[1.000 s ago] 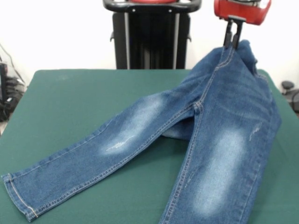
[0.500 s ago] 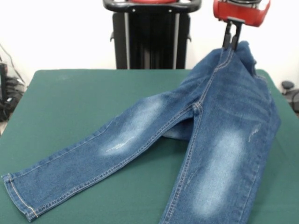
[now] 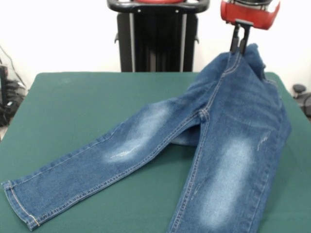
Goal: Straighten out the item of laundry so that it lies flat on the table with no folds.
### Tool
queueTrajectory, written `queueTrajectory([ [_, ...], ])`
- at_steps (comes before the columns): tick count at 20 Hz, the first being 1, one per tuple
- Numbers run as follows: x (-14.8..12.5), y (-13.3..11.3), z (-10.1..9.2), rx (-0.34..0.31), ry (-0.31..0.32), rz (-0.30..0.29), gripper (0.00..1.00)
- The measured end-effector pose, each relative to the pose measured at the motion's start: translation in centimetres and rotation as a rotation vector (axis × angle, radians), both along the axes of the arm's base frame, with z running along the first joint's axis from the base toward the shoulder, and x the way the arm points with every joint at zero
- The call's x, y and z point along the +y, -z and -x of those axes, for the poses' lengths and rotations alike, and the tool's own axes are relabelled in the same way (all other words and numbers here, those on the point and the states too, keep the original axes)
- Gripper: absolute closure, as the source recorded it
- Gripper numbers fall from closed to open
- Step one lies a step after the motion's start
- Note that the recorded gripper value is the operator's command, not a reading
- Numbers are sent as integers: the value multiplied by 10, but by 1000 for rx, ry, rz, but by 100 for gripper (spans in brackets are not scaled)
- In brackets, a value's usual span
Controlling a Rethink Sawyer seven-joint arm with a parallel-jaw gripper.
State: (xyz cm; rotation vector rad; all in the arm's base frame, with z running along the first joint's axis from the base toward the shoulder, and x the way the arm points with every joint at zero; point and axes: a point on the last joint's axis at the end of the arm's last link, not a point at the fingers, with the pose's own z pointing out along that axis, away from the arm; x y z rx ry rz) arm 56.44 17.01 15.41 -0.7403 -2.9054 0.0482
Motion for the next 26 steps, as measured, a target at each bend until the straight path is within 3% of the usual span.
queueTrajectory([
  [12,-13,37,-5,-51,-1,60,100],
  [13,-13,38,-5,-55,-2,61,0],
  [26,-10,55,-9,-88,-13,74,0],
])
